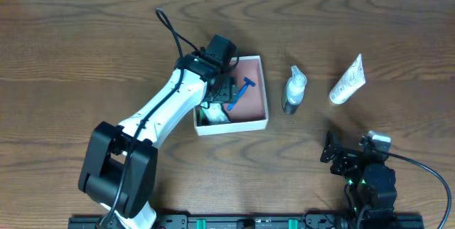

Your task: Pack container

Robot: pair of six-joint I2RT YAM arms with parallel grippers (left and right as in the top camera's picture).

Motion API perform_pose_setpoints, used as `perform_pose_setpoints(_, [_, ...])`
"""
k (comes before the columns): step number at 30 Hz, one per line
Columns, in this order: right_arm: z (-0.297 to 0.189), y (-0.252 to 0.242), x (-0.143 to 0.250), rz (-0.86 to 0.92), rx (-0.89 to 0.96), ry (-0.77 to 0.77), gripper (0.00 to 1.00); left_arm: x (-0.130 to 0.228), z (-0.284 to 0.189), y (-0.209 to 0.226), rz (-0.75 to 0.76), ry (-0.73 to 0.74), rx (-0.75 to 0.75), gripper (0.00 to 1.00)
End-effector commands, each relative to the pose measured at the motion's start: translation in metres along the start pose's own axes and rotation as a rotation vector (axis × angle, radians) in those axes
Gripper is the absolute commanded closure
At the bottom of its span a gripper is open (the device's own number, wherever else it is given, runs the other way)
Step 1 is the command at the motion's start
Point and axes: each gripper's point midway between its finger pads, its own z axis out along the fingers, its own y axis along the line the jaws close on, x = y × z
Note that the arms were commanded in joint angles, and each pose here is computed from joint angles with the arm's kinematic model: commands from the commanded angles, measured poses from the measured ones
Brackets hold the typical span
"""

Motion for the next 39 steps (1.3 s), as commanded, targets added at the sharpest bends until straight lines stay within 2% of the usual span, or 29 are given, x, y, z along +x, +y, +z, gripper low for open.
perform_pose_setpoints(1, [0.000,-0.003,-0.001,0.012,0.012,-0.008,0.01,-0.009,-0.014,0.002,-0.005,-0.041,-0.003,0.02])
perform_pose_setpoints(7, [0.000,-0.003,-0.001,0.012,0.012,-0.008,0.01,-0.015,-0.049,0.002,-0.010,-0.104,0.028,0.02])
perform_pose_setpoints(14, [0.000,-0.003,-0.001,0.012,0.012,-0.008,0.01,-0.035,-0.156,0.003,-0.033,-0.365,0.134,0.02])
perform_pose_setpoints(17, [0.000,-0.003,-0.001,0.012,0.012,-0.008,0.01,-0.037,-0.192,0.037,-0.085,-0.484,0.035,0.02])
perform_pose_setpoints(19, [0.000,-0.003,-0.001,0.012,0.012,-0.008,0.01,-0.032,-0.204,0.067,-0.133,-0.512,-0.054,0.02])
perform_pose_setpoints(24, [0.000,-0.003,-0.001,0.012,0.012,-0.008,0.01,-0.012,-0.206,0.141,-0.249,-0.433,-0.210,0.02])
perform_pose_setpoints(29, [0.000,-0.003,-0.001,0.012,0.012,-0.008,0.01,-0.003,-0.202,0.201,-0.391,-0.377,-0.299,0.02])
perform_pose_setpoints(33, [0.000,-0.003,-0.001,0.012,0.012,-0.008,0.01,0.001,-0.198,0.232,-0.470,-0.349,-0.348,0.02])
perform_pose_setpoints(39, [0.000,-0.003,-0.001,0.012,0.012,-0.008,0.01,0.004,-0.193,0.248,-0.514,-0.324,-0.371,0.02])
